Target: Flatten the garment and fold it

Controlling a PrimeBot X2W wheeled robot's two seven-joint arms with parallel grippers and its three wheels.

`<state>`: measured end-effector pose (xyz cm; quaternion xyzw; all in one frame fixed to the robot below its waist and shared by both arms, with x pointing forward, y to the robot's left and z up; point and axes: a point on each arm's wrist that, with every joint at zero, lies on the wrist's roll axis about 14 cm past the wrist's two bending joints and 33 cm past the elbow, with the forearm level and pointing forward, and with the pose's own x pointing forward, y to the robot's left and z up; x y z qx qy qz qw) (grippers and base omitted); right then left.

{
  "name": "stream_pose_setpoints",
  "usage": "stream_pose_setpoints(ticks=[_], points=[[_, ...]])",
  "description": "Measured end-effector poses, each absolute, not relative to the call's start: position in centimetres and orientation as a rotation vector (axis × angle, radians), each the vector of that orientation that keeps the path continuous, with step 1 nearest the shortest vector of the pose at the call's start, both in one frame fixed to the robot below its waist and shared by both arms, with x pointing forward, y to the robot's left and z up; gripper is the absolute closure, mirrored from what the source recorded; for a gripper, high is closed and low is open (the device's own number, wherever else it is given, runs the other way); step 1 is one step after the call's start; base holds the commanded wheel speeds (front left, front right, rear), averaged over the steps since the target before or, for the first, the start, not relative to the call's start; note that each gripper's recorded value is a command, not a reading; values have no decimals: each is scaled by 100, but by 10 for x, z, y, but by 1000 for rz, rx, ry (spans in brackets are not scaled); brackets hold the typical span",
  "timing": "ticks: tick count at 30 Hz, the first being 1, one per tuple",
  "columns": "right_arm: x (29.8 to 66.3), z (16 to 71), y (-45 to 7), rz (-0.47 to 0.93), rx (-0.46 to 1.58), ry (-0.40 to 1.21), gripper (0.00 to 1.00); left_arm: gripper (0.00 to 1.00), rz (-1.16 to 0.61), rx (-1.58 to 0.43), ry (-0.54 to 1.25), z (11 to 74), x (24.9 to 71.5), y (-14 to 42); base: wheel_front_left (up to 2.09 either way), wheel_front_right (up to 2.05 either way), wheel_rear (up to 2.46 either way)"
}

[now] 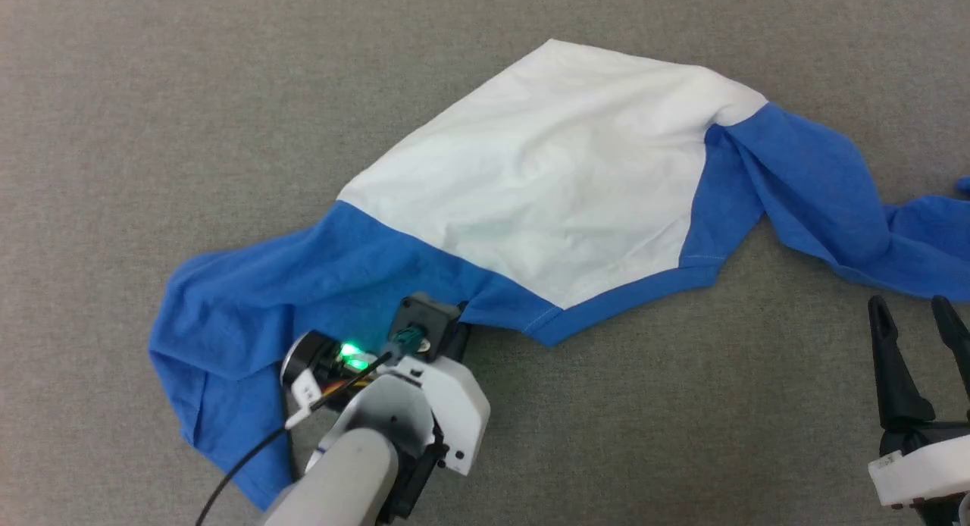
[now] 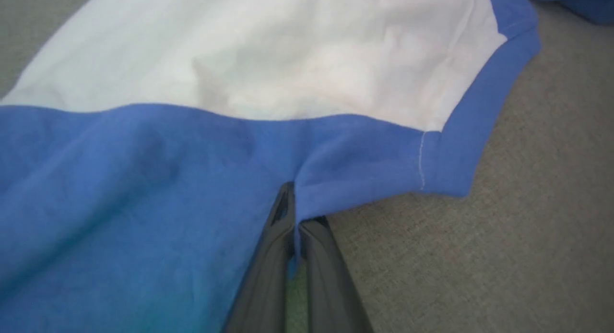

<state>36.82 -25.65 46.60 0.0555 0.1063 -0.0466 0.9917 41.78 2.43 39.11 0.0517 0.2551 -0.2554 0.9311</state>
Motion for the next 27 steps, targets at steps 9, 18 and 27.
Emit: stream_pose_setpoints(ticks=[9,18,27], points=[[369,476,-244,-62,132,182,0,100,-335,-63,385,430,408,65,0,0,0],[373,468,-212,68,117,251,0,100,-147,-64,331,453,382,124,0,0,0],[385,447,-172,319,-15,456,0,100,-139,-88,311,463,375,124,0,0,0]])
